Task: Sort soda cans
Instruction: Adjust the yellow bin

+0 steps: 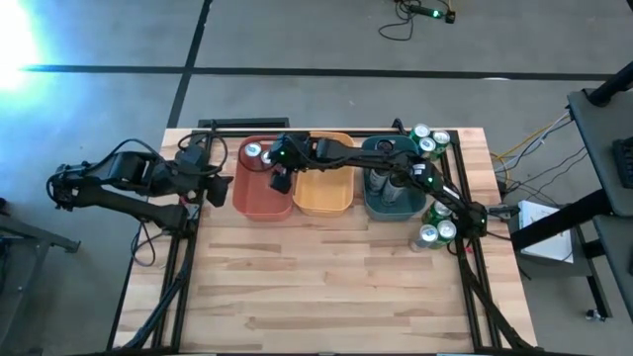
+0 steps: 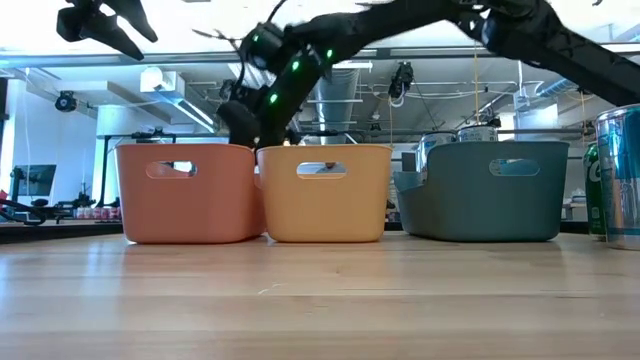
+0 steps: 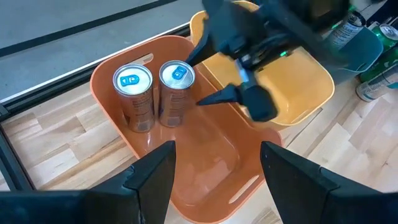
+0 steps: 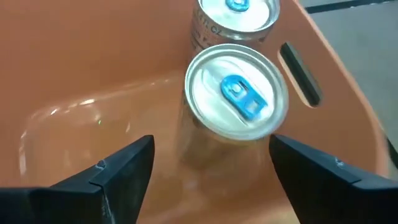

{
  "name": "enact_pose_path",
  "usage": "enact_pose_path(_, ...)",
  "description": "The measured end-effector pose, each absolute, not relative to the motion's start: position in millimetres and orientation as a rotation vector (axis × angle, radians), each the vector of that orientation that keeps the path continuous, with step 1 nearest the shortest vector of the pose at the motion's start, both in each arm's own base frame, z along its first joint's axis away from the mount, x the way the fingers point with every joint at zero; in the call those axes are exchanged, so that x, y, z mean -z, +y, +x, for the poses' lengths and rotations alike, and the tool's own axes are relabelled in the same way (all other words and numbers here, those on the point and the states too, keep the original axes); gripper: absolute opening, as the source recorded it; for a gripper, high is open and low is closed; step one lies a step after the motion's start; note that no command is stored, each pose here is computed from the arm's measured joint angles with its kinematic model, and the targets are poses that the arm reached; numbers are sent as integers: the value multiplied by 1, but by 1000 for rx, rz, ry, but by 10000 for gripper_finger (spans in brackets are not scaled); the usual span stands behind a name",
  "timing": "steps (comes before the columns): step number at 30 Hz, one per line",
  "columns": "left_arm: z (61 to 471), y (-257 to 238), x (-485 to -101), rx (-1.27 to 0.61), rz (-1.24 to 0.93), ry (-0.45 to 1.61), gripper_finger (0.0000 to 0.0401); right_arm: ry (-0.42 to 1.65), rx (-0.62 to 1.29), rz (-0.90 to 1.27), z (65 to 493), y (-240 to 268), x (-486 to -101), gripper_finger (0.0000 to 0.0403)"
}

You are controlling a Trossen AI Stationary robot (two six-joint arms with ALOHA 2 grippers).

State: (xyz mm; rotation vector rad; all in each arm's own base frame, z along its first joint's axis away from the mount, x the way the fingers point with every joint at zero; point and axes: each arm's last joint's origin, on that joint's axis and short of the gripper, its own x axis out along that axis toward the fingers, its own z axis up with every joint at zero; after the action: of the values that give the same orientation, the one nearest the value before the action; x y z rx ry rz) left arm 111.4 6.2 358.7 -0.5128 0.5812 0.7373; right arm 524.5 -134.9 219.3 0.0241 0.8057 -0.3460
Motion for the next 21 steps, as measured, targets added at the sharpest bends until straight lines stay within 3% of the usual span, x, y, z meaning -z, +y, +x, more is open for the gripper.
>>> enact_pose_path(11,110,6,-359,-735,-518,577,219,1025,95,99,466,-91,-298,339)
enact_pose_path(21,113,6,-360,-724,-511,560,219,1242,34,57,450,-29,-281,294)
